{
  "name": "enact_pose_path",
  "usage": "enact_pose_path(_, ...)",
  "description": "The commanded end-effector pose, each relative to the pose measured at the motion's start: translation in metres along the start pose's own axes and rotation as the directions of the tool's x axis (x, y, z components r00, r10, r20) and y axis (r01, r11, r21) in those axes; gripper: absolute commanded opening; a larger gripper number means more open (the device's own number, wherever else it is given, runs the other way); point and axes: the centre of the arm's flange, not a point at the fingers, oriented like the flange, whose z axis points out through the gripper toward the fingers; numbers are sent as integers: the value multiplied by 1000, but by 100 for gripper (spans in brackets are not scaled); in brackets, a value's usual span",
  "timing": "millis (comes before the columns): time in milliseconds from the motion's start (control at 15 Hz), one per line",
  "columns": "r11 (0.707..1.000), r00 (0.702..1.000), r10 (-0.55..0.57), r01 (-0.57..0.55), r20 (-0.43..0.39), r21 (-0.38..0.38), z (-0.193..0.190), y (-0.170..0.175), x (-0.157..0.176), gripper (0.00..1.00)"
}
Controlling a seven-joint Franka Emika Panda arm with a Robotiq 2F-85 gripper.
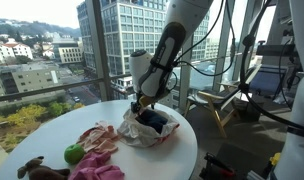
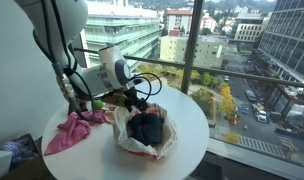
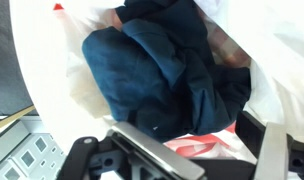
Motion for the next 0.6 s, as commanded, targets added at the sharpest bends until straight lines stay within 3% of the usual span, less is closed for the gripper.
enact_pose_path(0,998,1000,16,-15,17,-69,-90,5,-17,100)
enact_pose_path(267,992,995,-103,104,-14,66,-147,-50,-44,100)
enact_pose_path(533,942,962,-257,271,-95,196,-168,-138,-80,100)
